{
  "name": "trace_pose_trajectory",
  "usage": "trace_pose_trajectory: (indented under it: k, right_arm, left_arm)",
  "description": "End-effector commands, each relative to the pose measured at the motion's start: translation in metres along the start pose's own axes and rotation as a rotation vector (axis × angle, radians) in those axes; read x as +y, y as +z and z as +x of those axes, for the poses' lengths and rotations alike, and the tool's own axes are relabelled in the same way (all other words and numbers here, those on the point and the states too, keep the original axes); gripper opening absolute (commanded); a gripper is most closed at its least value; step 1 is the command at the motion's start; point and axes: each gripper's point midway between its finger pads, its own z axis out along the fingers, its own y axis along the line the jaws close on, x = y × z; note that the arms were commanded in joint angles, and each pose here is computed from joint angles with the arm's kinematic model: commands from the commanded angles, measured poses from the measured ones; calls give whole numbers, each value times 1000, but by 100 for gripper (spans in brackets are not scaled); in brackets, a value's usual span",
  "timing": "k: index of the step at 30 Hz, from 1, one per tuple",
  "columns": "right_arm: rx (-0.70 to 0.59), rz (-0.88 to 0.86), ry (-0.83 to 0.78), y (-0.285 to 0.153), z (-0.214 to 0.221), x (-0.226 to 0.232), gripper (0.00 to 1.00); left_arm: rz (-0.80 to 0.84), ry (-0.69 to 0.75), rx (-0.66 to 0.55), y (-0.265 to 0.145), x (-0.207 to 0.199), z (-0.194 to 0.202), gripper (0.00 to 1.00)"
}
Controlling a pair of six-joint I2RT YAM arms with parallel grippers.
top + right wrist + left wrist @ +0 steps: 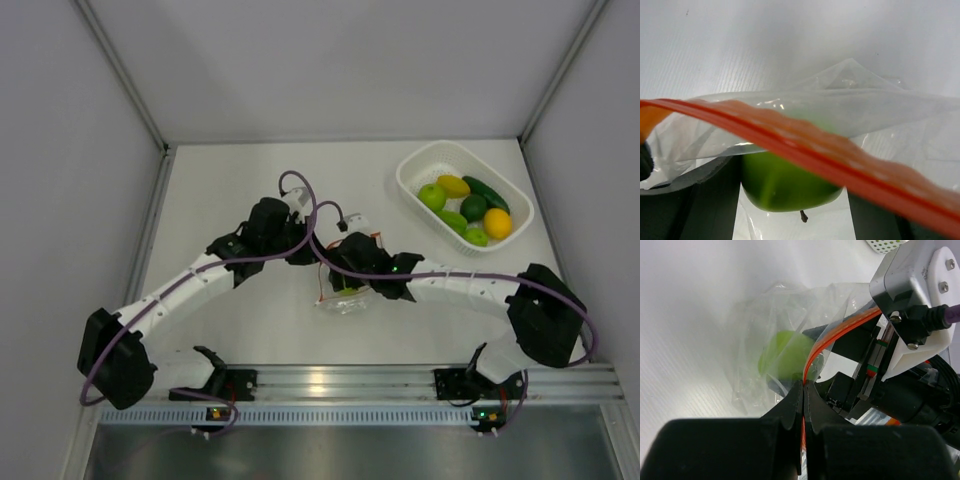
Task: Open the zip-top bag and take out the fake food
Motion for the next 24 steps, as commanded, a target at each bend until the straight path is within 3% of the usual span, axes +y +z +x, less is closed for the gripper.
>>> trace_pose_trajectory:
  k: [1,11,24]
  right_arm:
    - [-136,-44,-9,-20,-40,15,52]
    - [-201,-97,-27,-56,-62,18,51]
    - [-307,-326,-58,-112,-89,47,51]
  left_arm:
    - [137,35,-53,-12,-36,-14,0]
    - [92,31,-82,-11,-27,-18,0]
    - [32,5,-140,-13,-18,-28,0]
